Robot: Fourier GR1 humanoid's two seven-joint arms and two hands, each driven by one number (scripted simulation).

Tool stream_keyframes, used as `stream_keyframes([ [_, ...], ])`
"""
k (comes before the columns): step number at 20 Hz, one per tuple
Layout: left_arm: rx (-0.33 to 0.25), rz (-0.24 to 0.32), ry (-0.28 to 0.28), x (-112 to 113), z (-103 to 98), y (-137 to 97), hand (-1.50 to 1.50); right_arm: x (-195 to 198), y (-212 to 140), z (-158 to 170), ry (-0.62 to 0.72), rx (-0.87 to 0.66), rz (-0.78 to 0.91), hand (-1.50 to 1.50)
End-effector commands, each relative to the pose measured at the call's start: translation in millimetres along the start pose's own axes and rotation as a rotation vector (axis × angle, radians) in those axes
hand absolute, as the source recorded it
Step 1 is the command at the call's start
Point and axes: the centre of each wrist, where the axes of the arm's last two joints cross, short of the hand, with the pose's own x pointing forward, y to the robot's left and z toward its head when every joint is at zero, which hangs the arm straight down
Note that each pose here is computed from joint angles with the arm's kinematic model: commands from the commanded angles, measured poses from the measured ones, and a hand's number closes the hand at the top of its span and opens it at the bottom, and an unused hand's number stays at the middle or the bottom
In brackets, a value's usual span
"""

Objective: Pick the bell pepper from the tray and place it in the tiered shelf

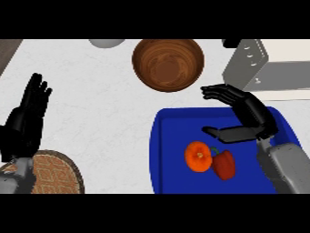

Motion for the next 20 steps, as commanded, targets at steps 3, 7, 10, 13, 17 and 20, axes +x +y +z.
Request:
stream_keyframes([
  [3, -0.008, -0.020, 0.015, -4, 12, 6, 0.00, 37, -34, 33, -0.075, 0.218, -0.009, -1.50],
  [7, 0.007, -0.009, 0.020, 3, 1, 6, 0.00, 82, -48, 26, 0.046, 0.420, 0.281, -1.50],
  [10, -0.024, -0.009, 0.029, -1, 8, -2, 0.00, 108, -33, 28, 0.102, 0.537, 0.444, -1.50],
  [13, 0.009, -0.019, 0.031, -7, 11, 5, 0.00, 135, -18, 31, 0.107, 0.561, 0.682, -1.50],
  [17, -0.001, -0.012, 0.017, 1, 2, 2, 0.00, 166, 22, 32, 0.127, 0.563, 0.994, -1.50],
  [20, -0.001, -0.022, 0.019, -4, 2, 4, 0.00, 158, 40, 39, 0.200, 0.535, 1.114, -1.50],
])
